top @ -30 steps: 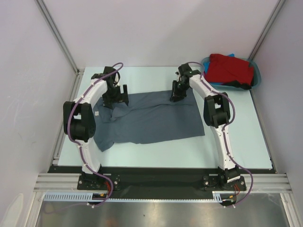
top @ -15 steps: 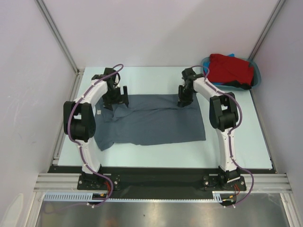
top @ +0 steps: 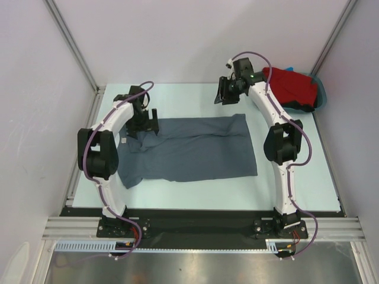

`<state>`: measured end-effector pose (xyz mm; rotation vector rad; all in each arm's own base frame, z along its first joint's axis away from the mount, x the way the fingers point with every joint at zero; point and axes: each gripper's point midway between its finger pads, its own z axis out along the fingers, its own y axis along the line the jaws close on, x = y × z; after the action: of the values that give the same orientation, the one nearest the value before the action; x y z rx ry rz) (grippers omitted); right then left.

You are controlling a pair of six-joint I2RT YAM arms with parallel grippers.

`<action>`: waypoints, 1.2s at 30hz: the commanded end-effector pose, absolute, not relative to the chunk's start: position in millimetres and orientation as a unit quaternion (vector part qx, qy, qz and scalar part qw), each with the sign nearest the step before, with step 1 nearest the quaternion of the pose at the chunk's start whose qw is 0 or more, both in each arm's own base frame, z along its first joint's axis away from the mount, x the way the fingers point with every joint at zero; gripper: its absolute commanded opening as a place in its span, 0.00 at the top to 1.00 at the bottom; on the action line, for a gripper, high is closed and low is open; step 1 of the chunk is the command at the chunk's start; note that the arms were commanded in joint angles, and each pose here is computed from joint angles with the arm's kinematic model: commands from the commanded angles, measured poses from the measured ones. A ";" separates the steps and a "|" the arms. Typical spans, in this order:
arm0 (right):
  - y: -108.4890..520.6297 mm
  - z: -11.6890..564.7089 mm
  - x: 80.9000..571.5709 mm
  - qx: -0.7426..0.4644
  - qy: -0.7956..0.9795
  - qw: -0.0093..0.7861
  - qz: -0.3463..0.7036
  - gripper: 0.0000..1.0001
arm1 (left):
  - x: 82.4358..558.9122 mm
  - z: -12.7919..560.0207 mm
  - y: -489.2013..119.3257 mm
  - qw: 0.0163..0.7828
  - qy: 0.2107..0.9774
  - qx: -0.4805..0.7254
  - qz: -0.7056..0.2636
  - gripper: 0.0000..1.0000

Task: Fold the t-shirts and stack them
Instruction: Fold the tshirt

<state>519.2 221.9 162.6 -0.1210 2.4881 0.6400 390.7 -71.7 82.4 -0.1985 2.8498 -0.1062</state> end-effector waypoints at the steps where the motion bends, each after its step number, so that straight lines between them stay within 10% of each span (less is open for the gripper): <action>1: 225.1 177.6 499.2 -0.063 0.931 0.267 0.242 0.51 | 389.4 92.5 -68.6 0.163 0.985 -0.059 -0.025 0.00; 8: 218.8 186.4 490.0 -0.055 0.933 0.269 0.231 0.51 | 384.0 76.4 -85.5 0.139 0.987 -0.046 -0.071 0.00; 14: 216.7 182.3 486.7 -0.050 0.938 0.261 0.224 0.51 | 377.9 83.8 -97.1 0.137 0.985 -0.032 -0.102 0.40; 22: 214.4 172.7 481.7 -0.051 0.943 0.249 0.215 0.51 | 325.6 90.0 -109.5 0.110 0.985 -0.030 -0.130 0.53; 36: 217.6 154.6 462.2 -0.061 0.951 0.222 0.207 0.51 | 267.0 106.5 -104.5 0.144 0.984 -0.033 -0.098 0.40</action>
<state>464.2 212.8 121.2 -0.1140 2.7086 0.5615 259.5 -111.9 94.3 -0.0633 2.9247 -0.3579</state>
